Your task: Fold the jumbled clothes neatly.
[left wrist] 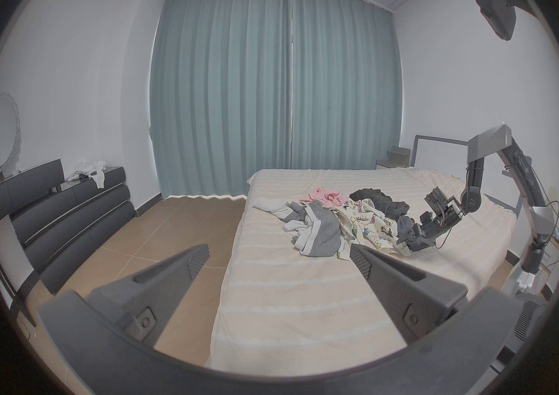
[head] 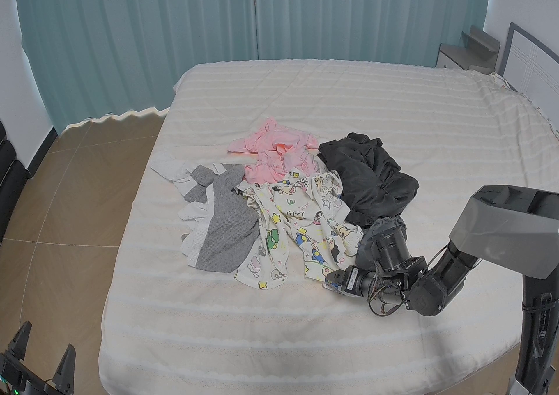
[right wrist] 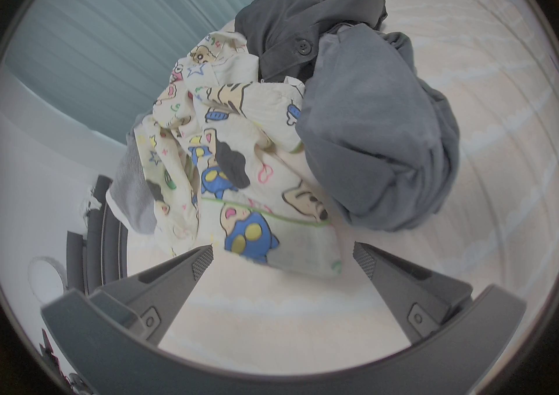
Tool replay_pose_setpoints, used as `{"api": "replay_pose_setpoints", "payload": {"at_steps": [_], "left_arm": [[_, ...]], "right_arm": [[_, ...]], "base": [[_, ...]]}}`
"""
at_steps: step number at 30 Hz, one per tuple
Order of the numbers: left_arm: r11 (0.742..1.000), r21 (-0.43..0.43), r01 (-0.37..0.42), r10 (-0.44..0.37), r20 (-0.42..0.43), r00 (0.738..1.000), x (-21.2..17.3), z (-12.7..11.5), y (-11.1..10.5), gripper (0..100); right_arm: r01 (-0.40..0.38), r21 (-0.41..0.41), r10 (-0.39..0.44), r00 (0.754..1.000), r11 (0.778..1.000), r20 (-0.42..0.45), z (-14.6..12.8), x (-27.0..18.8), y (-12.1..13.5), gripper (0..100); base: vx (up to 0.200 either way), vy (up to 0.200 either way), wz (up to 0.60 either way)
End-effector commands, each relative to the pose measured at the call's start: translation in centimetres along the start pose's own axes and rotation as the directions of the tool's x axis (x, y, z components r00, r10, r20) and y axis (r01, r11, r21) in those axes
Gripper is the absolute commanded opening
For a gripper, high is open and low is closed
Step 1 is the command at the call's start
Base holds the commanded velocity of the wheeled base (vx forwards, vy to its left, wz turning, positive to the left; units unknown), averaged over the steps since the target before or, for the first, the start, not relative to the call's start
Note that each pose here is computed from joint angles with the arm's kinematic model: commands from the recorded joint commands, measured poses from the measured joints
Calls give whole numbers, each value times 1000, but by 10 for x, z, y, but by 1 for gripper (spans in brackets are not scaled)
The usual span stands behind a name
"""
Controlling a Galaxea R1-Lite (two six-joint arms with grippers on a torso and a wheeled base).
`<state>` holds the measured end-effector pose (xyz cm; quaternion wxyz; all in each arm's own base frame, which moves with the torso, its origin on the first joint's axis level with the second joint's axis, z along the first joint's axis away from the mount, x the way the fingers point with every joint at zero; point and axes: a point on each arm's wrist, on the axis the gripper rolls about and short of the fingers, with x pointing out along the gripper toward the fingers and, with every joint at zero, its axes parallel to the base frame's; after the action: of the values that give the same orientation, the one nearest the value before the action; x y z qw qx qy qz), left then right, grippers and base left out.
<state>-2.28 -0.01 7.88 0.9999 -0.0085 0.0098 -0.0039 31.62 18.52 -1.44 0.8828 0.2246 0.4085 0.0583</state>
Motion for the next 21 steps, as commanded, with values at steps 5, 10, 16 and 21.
{"api": "replay_pose_setpoints", "payload": {"at_steps": [5,10,16,21], "left_arm": [[1000,-6,-2,2,3,1000,0,-4,0,100],[1000,-8,-2,2,0,1000,0,-4,0,100],[1000,-8,-2,2,3,1000,0,-4,0,100],[1000,-8,-2,2,3,1000,0,-4,0,100]], "right_arm": [[-32,14,31,999,999,39,-6,27,-2,100],[-37,22,36,998,999,53,-4,35,-2,100],[-35,30,30,989,999,146,1,43,1,100],[-34,31,29,986,999,161,0,44,1,100]], "base": [[0,0,0],[0,0,0],[0,0,0],[0,0,0]]}}
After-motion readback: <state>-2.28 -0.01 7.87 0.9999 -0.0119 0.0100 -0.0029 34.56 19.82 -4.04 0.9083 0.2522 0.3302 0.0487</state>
